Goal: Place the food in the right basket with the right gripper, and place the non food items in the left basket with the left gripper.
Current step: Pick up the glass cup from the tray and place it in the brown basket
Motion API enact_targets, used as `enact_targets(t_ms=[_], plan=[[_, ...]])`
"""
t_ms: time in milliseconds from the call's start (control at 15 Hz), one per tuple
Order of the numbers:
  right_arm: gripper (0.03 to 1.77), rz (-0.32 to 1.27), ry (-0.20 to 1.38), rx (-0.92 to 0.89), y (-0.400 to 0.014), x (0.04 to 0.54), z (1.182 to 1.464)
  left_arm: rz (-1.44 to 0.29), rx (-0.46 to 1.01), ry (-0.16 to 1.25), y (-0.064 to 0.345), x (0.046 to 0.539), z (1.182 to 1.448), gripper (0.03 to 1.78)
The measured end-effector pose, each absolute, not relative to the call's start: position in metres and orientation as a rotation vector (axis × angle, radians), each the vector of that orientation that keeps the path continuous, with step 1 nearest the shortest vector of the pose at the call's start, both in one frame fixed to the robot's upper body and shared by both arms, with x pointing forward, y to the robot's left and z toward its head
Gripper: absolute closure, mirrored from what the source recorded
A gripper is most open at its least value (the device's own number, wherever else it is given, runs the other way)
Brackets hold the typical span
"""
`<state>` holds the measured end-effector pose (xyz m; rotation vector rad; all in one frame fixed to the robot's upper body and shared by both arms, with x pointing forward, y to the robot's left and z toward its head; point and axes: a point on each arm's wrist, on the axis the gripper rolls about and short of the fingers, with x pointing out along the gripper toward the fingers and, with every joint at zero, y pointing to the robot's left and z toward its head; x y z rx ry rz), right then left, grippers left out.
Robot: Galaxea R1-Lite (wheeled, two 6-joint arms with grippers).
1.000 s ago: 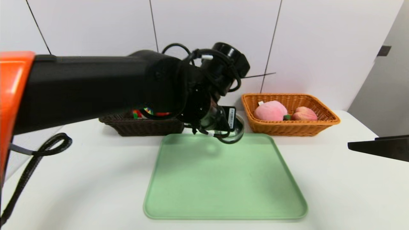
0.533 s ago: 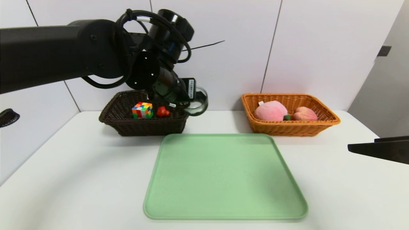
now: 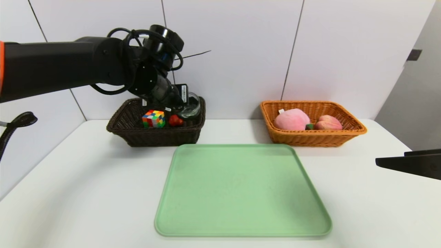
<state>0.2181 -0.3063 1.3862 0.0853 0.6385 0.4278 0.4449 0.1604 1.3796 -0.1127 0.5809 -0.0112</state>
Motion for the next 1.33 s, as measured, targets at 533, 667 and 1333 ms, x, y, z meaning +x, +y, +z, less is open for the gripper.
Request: enact_targets(t_ms=[533,667,1333], plan=[[0.09,0.428,0.635,0.085,-0.307,0.215,1.385,0.008,-0.113,0.639,0.166,0.474,1.347,1.72],[0.09,0.429,0.635,0.085,-0.307,0.215,1.385,0.01,-0.111,0.644,0.165,0.476,1.344,1.46],[0.09,0.429,0.631,0.084,-0.307,0.215,1.386,0.014,-0.124,0.594,0.177,0.47,1.364,0.48]])
